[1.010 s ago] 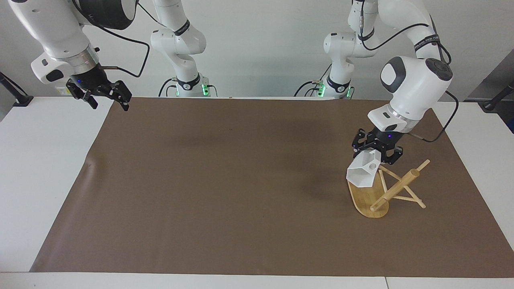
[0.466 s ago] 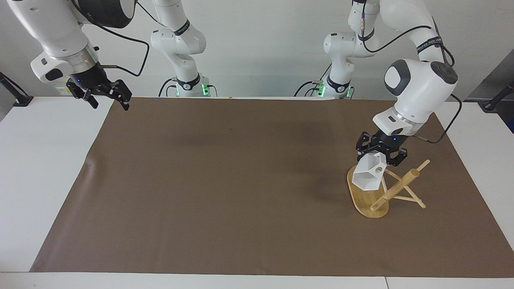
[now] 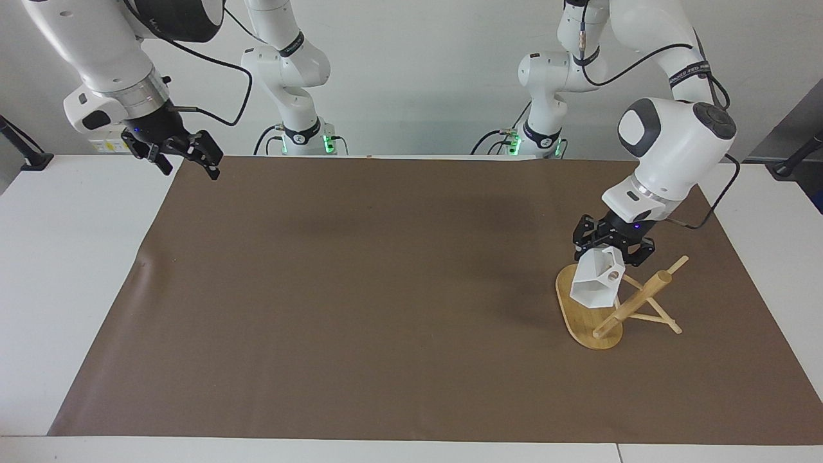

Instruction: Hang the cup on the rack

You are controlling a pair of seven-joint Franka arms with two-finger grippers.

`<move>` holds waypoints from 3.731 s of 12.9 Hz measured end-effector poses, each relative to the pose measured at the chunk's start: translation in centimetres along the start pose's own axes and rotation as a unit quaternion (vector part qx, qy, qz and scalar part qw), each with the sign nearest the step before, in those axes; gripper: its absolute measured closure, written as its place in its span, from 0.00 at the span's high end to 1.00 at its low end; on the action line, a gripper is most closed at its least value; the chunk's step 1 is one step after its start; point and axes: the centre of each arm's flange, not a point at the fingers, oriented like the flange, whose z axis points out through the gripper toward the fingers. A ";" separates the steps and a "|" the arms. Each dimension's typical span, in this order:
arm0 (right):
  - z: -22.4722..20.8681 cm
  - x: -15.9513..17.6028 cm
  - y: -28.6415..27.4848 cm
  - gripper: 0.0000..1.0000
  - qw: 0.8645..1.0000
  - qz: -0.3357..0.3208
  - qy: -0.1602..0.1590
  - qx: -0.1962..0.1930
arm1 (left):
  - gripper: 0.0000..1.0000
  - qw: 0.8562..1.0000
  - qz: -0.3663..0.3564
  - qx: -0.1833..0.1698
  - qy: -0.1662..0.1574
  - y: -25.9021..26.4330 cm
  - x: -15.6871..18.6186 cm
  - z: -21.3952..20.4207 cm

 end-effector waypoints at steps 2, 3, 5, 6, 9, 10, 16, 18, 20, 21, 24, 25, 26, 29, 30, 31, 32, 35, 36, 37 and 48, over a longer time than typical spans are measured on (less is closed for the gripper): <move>-0.2 0.4 0.3 1.00 1.000 0.001 0.014 0.001 | 0.69 1.000 -0.009 0.001 0.001 -0.9 0.6 0.2; -0.2 0.5 0.4 1.00 1.000 0.002 0.020 0.000 | 0.69 1.000 -0.012 0.001 0.000 -1.5 1.0 0.2; -0.2 0.6 0.4 1.00 1.000 0.002 0.022 0.000 | 0.69 1.000 -0.016 -0.001 -0.003 -2.3 1.6 0.3; -0.2 0.6 0.5 1.00 1.000 0.002 0.023 0.000 | 0.69 1.000 -0.018 -0.001 -0.006 -2.6 1.6 0.4; -0.2 0.6 0.6 1.00 1.000 -0.001 0.023 -0.003 | 0.69 1.000 -0.023 -0.004 -0.012 -3.1 1.4 0.5; -0.2 0.6 0.6 1.00 1.000 -0.004 0.023 -0.003 | 0.69 1.000 -0.025 -0.005 -0.015 -3.2 1.3 0.5; -0.3 0.6 0.6 1.00 1.000 -0.020 0.023 -0.003 | 0.69 0.998 -0.055 -0.012 -0.035 -3.2 0.8 0.8; -0.3 0.6 0.7 1.00 1.000 -0.020 0.023 -0.003 | 0.69 0.997 -0.060 -0.013 -0.040 -3.3 0.7 0.7; -0.3 0.6 0.7 1.00 1.000 -0.020 0.024 -0.003 | 0.69 0.997 -0.062 -0.014 -0.041 -3.5 0.6 0.6; -0.3 0.6 0.7 1.00 1.000 -0.020 0.024 -0.003 | 0.69 0.997 -0.062 -0.014 -0.041 -3.5 0.6 0.6; -0.8 0.5 0.7 1.00 0.999 -0.020 0.029 -0.003 | 0.69 0.997 -0.062 -0.015 -0.043 -3.4 0.6 0.5; -0.9 0.5 0.7 1.00 0.999 -0.020 0.031 -0.003 | 0.69 0.997 -0.062 -0.015 -0.043 -3.4 0.6 0.5; -1.0 0.4 0.7 1.00 0.999 -0.021 0.032 -0.003 | 0.69 0.997 -0.061 -0.015 -0.042 -3.4 0.7 0.5; -1.2 0.4 0.6 1.00 0.998 -0.046 0.033 -0.003 | 0.74 0.997 -0.065 -0.013 -0.037 -3.3 1.0 0.0; -1.2 0.4 0.6 1.00 0.998 -0.050 0.033 -0.003 | 0.84 0.997 -0.069 -0.013 -0.035 -3.2 1.1 -0.2; -1.3 0.3 0.6 1.00 0.998 -0.050 0.034 -0.003 | 0.93 0.997 -0.070 -0.013 -0.034 -3.2 1.2 -0.3; -1.5 0.2 0.5 1.00 0.998 -0.051 0.036 -0.003 | 1.00 0.997 -0.071 -0.013 -0.034 -3.2 1.2 -0.4; -1.9 0.0 0.4 1.00 0.998 -0.052 0.040 -0.003 | 1.00 0.997 -0.070 -0.012 -0.034 -3.1 1.3 -0.6; -1.9 0.0 0.4 1.00 0.998 -0.052 0.040 -0.003 | 1.00 0.997 -0.067 -0.011 -0.035 -2.9 1.3 -0.8; -1.9 0.0 0.4 1.00 0.998 -0.052 0.040 -0.003 | 1.00 0.997 -0.063 -0.007 -0.037 -2.7 1.2 -1.2; -1.9 0.0 0.5 1.00 0.998 -0.051 0.040 -0.003 | 1.00 0.996 -0.031 0.044 -0.064 0.7 -3.7 -12.7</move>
